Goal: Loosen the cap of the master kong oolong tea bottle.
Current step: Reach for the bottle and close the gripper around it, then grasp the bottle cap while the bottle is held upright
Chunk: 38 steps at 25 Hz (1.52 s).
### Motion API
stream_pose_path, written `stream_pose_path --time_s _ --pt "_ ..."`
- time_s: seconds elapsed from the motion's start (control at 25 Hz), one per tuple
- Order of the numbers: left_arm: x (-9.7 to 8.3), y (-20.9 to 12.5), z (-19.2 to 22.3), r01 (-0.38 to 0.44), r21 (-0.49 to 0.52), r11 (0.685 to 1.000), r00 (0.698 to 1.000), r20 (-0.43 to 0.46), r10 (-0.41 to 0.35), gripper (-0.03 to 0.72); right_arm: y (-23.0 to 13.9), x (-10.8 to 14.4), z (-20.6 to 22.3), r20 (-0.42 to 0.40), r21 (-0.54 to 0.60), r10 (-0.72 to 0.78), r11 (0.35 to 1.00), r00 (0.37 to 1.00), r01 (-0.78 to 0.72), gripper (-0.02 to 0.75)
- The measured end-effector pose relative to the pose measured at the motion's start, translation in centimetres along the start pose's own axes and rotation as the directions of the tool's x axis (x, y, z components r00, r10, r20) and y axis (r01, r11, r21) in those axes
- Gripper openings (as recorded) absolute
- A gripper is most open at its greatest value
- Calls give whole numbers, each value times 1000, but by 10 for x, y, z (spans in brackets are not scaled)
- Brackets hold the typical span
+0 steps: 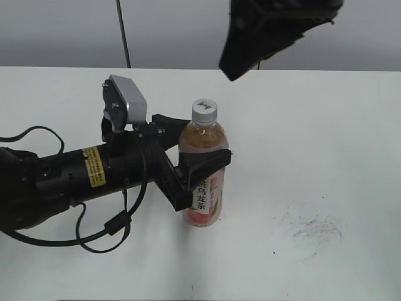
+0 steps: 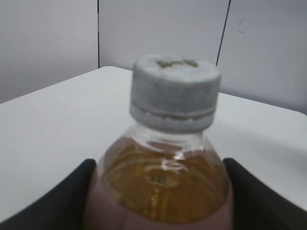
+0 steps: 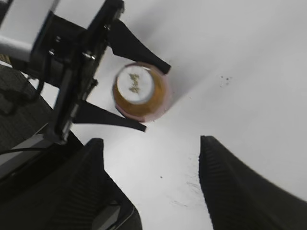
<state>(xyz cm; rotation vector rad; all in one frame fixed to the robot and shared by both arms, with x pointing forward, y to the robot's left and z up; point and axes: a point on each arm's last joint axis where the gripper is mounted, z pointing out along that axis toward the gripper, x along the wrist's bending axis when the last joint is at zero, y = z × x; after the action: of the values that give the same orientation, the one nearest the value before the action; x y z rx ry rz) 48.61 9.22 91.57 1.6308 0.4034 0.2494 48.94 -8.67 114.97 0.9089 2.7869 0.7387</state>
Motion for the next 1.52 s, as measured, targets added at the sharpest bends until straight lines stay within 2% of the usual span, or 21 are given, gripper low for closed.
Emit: stream_pose_path --time_s 0.32,0.52,0.88,1.12,1.52 --pt "0 0 0 0 -1 1000 1000 -1 0 458 30 13 44 5 65 129 989 992 -129 458" --pt "0 0 0 0 -1 1000 1000 -1 0 458 39 9 45 36 45 209 976 977 -211 402" --pt "0 0 0 1 -1 1000 1000 -2 -1 458 39 8 53 37 63 242 968 970 -244 395" --pt "0 0 0 1 -1 1000 1000 -2 -1 458 25 11 72 9 146 273 951 962 -271 414" --pt "0 0 0 1 -1 1000 1000 -2 -1 458 24 11 80 7 168 277 947 961 -275 417"
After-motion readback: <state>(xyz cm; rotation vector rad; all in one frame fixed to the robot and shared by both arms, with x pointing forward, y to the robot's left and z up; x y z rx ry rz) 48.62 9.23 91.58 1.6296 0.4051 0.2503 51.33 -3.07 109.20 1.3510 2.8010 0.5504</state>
